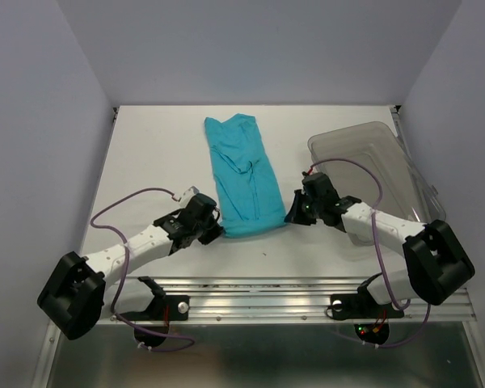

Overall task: Roll the t-shirts
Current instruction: Roll the T-shirt to the center of the board.

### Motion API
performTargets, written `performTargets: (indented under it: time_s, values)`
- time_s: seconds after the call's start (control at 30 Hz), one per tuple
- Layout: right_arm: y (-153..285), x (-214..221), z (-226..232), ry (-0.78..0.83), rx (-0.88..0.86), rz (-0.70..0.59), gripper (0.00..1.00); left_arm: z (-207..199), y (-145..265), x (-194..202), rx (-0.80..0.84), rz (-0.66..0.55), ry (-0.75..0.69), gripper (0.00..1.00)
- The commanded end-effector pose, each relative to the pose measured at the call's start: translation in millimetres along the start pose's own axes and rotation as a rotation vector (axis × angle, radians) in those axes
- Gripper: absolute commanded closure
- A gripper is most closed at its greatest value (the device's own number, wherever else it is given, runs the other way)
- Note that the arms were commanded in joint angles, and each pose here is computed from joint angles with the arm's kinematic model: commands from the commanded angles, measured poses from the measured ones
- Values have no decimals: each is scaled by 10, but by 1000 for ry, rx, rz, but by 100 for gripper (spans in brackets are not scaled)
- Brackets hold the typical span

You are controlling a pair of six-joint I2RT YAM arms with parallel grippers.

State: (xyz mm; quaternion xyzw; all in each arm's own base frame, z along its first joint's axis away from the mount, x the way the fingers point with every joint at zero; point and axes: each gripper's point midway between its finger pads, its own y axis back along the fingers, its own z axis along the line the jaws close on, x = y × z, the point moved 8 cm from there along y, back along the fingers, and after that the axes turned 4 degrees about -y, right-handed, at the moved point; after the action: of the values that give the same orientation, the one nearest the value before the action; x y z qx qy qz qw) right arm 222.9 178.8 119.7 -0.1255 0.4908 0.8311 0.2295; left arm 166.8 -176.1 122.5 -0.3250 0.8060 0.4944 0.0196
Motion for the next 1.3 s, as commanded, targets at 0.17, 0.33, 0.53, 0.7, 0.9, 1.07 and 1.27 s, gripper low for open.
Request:
performTargets:
  time_s: [0.17, 0.33, 0.53, 0.7, 0.9, 1.07, 1.27]
  values:
    - [-12, -265, 189, 39, -8, -72, 99, -99, -67, -201, 7, -26, -28, 100]
    - [-56, -311, 212, 40, 2, -77, 99, -137, -97, -313, -1, -38, -36, 100]
    - [-133, -397, 244, 59, 22, -91, 99, -182, -147, -469, -12, -61, -34, 100]
    - [-190, -478, 265, 74, 44, -112, 99, -201, -242, -549, -27, -58, -46, 100]
    - [-245, -605, 298, 96, 58, -134, 98, -217, -344, -633, -35, -50, -51, 100]
    - [-328, -654, 325, 108, 64, -130, 97, -197, -419, -729, -54, -52, -65, 100]
    - [-422, -774, 350, 105, 82, -146, 88, -234, -507, -829, -67, -56, -94, 99]
